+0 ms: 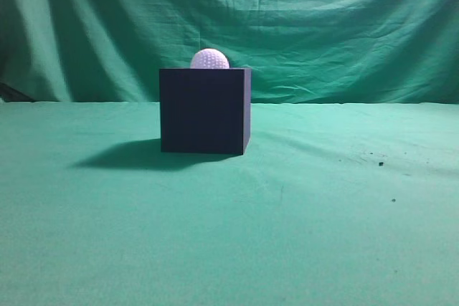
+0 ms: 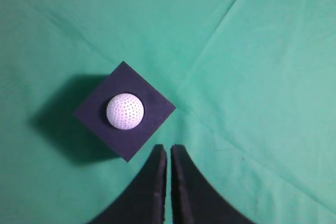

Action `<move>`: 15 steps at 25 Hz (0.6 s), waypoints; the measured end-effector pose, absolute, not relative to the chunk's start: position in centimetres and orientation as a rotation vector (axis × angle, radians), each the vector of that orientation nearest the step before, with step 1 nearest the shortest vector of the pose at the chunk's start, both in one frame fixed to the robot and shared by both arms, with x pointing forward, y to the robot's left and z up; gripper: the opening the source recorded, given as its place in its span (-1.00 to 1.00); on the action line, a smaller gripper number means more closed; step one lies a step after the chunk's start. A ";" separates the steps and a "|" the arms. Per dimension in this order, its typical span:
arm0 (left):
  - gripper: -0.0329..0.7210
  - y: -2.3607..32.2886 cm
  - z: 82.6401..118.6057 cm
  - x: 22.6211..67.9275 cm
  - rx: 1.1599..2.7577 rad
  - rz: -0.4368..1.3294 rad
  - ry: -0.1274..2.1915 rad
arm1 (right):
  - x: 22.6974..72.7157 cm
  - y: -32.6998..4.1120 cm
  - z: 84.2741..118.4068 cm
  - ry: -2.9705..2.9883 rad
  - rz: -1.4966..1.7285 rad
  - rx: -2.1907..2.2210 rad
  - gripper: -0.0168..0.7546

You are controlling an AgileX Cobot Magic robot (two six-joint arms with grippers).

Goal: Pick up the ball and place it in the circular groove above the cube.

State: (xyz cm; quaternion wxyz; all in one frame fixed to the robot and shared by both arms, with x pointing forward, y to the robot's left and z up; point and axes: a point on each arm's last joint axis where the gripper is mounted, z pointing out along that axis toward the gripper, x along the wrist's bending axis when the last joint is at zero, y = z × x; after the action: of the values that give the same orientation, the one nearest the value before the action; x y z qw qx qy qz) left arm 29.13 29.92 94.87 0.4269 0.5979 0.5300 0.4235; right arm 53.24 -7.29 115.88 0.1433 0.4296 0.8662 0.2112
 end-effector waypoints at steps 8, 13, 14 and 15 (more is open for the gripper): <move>-0.91 29.9 94.9 29.1 1.494 1.058 1.324 | 45.5 -13.6 118.3 2.432 0.662 1.322 -0.96; -0.91 29.9 94.9 29.1 1.494 1.058 1.324 | 40.8 -17.3 116.7 2.375 0.768 1.331 -0.96; -0.91 29.9 94.9 29.1 1.494 1.058 1.324 | 40.0 -17.9 116.2 2.362 0.805 1.321 -0.96; -0.91 29.9 94.9 29.1 1.494 1.058 1.324 | 39.2 -18.4 115.9 2.346 0.849 1.312 -0.96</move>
State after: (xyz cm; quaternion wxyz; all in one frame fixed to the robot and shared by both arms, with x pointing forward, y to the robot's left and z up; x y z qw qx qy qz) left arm 29.13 29.92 94.87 0.4269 0.5979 0.5300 0.4235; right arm 39.17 -18.41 115.92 0.1606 0.4593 0.8215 0.2973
